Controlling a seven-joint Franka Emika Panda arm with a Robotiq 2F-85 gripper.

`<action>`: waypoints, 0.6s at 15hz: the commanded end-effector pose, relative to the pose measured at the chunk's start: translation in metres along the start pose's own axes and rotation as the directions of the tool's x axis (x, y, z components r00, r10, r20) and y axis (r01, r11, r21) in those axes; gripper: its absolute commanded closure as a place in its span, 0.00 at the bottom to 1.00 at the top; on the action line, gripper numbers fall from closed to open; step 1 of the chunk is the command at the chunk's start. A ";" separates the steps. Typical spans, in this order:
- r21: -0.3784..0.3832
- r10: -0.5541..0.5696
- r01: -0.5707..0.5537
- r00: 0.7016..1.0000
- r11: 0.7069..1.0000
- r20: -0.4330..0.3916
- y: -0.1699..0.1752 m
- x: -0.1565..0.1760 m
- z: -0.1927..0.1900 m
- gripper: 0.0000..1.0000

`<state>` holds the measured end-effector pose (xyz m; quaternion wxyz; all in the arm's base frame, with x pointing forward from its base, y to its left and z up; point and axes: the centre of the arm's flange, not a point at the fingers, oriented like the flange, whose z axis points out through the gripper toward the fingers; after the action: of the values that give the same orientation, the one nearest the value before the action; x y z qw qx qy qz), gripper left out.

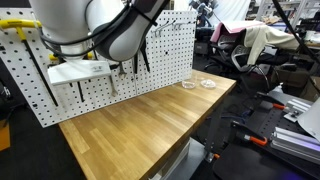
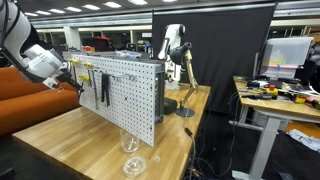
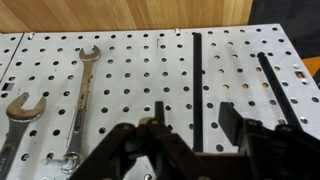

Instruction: Put the object

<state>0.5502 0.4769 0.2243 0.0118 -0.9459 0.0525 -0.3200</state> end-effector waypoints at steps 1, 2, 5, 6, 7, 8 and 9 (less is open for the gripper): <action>0.032 -0.044 0.043 0.998 0.999 0.041 0.003 -0.004 0.002 0.09; 0.031 -0.057 0.055 0.997 0.998 0.047 0.002 -0.006 0.002 0.03; 0.012 -0.066 0.066 0.997 0.998 0.028 -0.003 -0.012 0.003 0.00; 0.012 -0.071 0.070 0.997 0.997 0.029 -0.004 -0.013 0.002 0.01; 0.013 -0.070 0.070 0.997 0.997 0.029 -0.004 -0.013 0.002 0.00; 0.013 -0.070 0.070 0.997 0.997 0.029 -0.004 -0.013 0.002 0.00; 0.012 -0.070 0.070 0.997 0.997 0.029 -0.004 -0.013 0.002 0.00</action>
<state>0.5418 0.4818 0.2150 0.0066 -0.9516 0.0175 -0.3067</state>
